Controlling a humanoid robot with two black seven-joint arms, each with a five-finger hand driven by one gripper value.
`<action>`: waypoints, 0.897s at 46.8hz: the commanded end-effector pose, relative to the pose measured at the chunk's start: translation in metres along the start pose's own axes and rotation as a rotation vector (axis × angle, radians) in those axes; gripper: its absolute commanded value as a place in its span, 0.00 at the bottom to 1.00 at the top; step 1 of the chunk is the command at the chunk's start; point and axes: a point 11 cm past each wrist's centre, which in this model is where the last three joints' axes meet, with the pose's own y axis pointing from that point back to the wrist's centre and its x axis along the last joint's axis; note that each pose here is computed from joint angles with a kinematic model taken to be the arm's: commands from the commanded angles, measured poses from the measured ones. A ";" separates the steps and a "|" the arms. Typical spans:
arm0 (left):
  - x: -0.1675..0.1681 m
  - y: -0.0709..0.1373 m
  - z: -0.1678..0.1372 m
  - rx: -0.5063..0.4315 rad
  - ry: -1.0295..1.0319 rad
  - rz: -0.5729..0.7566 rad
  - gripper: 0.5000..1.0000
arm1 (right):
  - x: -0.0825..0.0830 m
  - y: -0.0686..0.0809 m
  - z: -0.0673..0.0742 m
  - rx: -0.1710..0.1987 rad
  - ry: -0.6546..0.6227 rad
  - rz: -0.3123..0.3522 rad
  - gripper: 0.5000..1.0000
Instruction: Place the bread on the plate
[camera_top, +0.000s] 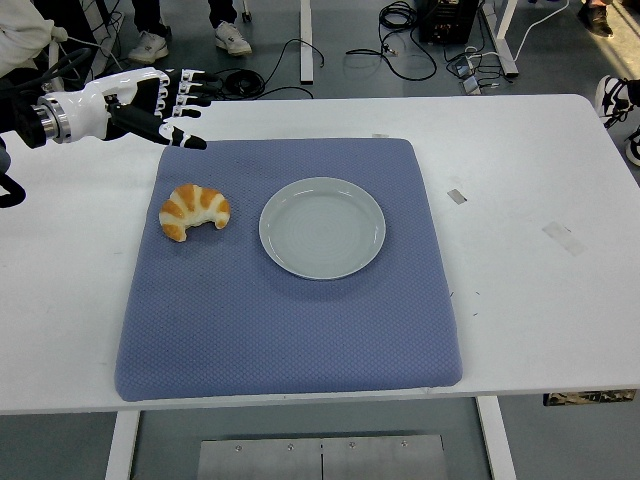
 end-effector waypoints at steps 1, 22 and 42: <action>-0.003 -0.003 0.001 0.038 -0.044 -0.010 0.97 | 0.000 0.000 0.000 0.000 0.000 0.001 1.00; -0.015 0.001 0.003 0.234 -0.353 -0.075 0.97 | 0.000 0.000 0.000 0.000 0.000 0.001 1.00; -0.026 0.012 -0.026 0.369 -0.514 -0.029 0.96 | 0.000 0.000 0.001 -0.002 0.000 0.000 1.00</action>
